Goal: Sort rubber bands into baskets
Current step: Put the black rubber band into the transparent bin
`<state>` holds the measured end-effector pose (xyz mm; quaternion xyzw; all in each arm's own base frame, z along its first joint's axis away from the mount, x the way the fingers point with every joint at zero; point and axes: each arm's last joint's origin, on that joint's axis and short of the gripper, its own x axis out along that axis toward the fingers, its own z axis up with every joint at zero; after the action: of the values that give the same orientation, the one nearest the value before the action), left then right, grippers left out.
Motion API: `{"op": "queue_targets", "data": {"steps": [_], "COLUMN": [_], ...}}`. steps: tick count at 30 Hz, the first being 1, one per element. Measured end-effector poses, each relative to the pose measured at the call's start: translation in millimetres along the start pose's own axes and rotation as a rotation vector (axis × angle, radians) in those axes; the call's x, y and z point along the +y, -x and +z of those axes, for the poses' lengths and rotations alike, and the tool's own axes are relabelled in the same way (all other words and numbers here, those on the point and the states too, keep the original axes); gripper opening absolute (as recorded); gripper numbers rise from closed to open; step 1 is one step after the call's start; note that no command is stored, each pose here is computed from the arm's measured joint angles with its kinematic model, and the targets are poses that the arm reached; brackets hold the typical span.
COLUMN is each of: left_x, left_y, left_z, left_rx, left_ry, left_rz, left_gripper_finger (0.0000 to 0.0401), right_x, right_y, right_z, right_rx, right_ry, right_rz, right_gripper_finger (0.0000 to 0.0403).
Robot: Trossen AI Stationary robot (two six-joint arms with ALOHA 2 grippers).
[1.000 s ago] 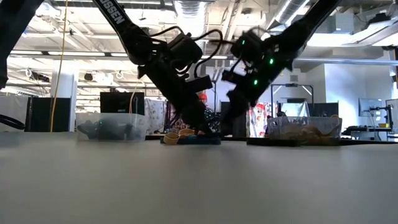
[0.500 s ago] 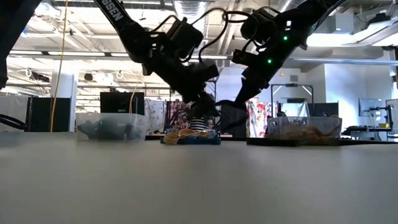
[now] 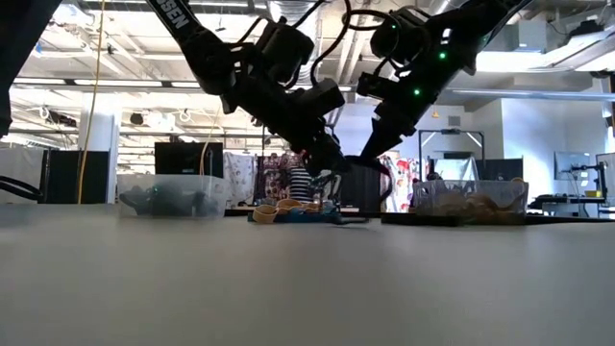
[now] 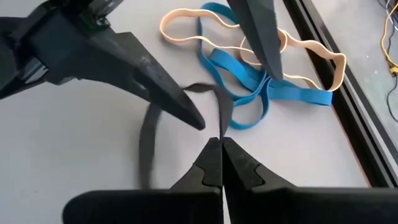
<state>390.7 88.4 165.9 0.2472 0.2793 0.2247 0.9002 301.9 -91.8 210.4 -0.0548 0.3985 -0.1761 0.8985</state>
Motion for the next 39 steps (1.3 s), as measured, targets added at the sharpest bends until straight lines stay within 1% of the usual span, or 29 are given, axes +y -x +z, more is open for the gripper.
{"op": "queue_targets", "data": {"steps": [4,7,10,13,17,18,21,25,29,32,35,39], "left_x": [0.6,3.4,5.8,5.7,3.7,3.0,2.6,12.1,36.4,62.1,91.2,130.7], "left_y": [-0.2,-1.7,-3.0,-3.2,-2.4,-2.1,1.0,10.5,25.3,40.3,59.9,89.7], "left_z": [-1.0,-4.5,-8.3,-10.2,-9.2,-8.7,-5.6,0.6,3.0,0.3,-5.2,-15.4], "left_rx": [0.014,0.037,0.063,0.079,0.076,0.075,0.075,0.118,0.198,0.281,0.363,0.455], "left_ry": [0.009,0.01,0.024,0.023,-0.023,-0.038,-0.093,-0.174,-0.213,-0.219,-0.187,-0.114], "left_rz": [0.014,0.018,0.018,0.012,0.007,0.005,0.016,0.091,0.144,0.172,0.194,0.241], "left_gripper_finger": [0.0224,0.0199,0.0158,0.0104,0.0023,0.0012,0.0003,0.0,0.0,0.0,0.0,0.0], "right_x": [4.3,9.5,13.5,15.6,15.6,15.6,15.6,15.5,15.4,14.7,14.6,14.6], "right_y": [0.4,1.3,2.1,2.5,2.4,2.4,2.3,2.3,2.3,2.0,2.0,2.0], "right_z": [0.5,1.3,2.0,2.3,2.3,2.3,2.2,2.2,2.1,2.0,1.9,1.8], "right_rx": [-0.001,-0.005,-0.01,-0.011,-0.011,-0.011,-0.01,-0.009,-0.008,-0.007,-0.007,-0.006], "right_ry": [0.005,0.021,0.03,0.035,0.036,0.036,0.037,0.036,0.036,0.035,0.034,0.035], "right_rz": [0.01,0.022,0.03,0.035,0.035,0.036,0.035,0.03,0.028,0.027,0.026,0.025], "right_gripper_finger": [0.0022,0.0022,0.0023,0.0023,0.0031,0.0037,0.0069,0.0141,0.023,0.0282,0.0308,0.0314]}}
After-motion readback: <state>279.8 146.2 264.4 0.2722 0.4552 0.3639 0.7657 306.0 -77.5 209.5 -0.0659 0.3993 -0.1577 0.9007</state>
